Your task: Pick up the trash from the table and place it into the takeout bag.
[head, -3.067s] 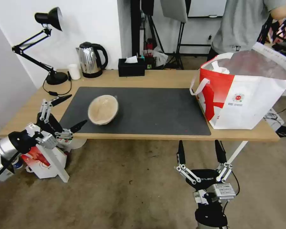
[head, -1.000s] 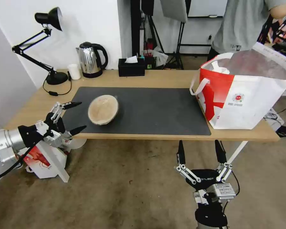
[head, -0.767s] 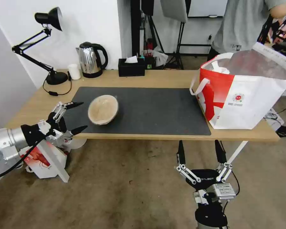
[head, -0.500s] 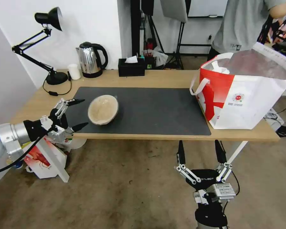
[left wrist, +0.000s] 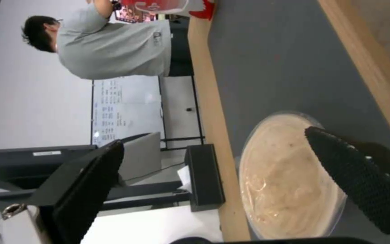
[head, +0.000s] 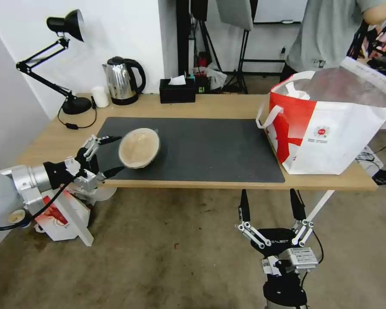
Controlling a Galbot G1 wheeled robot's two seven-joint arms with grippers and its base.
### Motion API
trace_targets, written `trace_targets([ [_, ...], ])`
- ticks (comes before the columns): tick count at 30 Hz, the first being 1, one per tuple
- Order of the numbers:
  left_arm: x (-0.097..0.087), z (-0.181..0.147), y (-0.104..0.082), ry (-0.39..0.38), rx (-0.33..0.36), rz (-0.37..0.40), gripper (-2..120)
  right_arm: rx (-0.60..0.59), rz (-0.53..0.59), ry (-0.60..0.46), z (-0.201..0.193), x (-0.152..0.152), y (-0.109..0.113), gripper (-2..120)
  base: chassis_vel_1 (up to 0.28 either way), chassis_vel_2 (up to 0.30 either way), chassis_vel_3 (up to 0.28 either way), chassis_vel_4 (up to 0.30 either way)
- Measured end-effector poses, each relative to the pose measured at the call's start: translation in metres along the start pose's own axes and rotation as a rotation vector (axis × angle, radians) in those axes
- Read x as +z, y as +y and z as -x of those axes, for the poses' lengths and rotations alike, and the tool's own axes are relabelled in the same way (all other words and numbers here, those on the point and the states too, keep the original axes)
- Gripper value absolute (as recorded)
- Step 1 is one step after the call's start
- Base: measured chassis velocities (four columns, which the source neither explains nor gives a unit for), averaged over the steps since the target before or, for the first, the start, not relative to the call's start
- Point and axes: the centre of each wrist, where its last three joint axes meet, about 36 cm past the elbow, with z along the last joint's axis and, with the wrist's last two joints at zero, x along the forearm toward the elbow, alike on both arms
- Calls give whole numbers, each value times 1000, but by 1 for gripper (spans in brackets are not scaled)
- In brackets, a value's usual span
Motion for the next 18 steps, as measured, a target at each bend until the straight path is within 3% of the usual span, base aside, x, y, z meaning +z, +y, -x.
trace_targets([
  [18,10,13,-12,-5,36,-16,100,0,0,0,0,0,0,100,0,0,0,0],
])
